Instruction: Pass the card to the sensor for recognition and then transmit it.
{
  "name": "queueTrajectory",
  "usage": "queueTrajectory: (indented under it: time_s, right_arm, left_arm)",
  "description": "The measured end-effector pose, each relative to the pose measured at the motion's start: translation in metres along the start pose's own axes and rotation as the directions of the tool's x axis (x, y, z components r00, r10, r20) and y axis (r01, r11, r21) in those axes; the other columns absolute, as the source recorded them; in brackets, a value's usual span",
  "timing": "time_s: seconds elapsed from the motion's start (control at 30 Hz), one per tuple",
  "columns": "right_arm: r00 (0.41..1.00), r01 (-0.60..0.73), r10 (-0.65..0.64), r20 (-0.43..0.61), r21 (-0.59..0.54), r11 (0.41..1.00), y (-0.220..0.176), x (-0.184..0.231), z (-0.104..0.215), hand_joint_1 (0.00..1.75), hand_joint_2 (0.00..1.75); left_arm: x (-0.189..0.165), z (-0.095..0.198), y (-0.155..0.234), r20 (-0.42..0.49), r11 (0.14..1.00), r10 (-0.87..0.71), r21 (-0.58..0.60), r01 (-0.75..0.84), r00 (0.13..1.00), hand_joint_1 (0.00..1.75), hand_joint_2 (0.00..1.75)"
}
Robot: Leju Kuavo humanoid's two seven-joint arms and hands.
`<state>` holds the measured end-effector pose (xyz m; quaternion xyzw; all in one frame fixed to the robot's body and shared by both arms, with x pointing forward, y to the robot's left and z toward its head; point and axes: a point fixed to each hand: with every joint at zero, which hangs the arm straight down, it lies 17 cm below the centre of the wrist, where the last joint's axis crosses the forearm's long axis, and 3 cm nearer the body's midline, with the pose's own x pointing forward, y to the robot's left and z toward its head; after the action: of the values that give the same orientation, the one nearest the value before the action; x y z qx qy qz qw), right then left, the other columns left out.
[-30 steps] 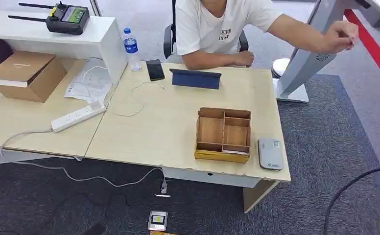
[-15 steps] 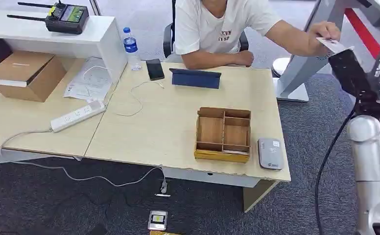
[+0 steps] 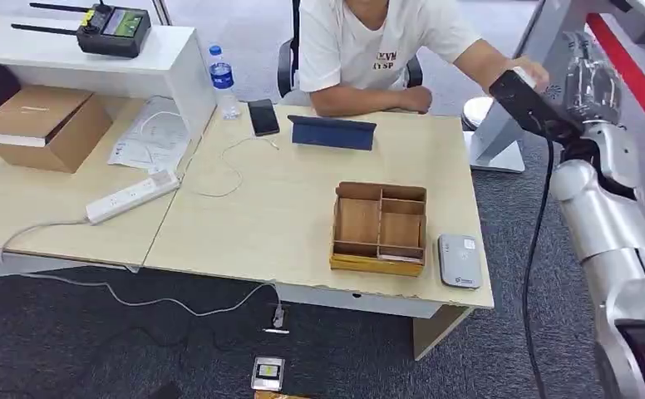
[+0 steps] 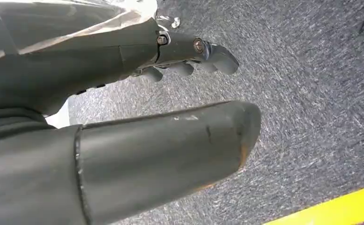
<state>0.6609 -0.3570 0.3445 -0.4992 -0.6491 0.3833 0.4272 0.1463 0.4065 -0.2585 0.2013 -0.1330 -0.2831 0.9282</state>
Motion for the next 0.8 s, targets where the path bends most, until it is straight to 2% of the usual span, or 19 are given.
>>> queueTrajectory:
  time_s: [0.37,0.4,0.43,0.47,0.8]
  right_arm:
    - [1.0,0.001,-0.001,0.001,0.053,0.999,0.021,0.005,0.002,0.0,1.75]
    - [1.0,0.005,-0.005,0.001,0.056,0.998,0.022,0.005,0.002,0.09,1.75]
    - [1.0,0.009,-0.009,0.0,0.057,0.998,0.022,0.005,0.002,0.09,1.75]
    - [1.0,0.012,-0.012,0.001,0.059,0.998,0.023,0.006,0.002,1.75,1.75]
    - [1.0,0.028,-0.029,0.011,0.074,0.997,0.028,0.013,0.001,1.75,1.75]
  left_arm:
    - [-0.001,0.0,-0.001,0.003,1.0,0.001,-0.001,-0.001,1.0,0.0,0.0]
    - [-0.001,0.0,-0.001,0.002,1.0,0.002,-0.001,-0.002,1.0,0.0,0.0]
    - [-0.001,0.0,-0.001,0.002,1.0,0.002,0.0,-0.002,1.0,0.0,0.0]
    - [-0.001,0.0,-0.001,0.002,1.0,0.003,0.001,-0.003,1.0,0.0,0.0]
    - [-0.003,0.0,-0.001,0.001,1.0,0.003,0.002,-0.003,1.0,0.0,0.0]
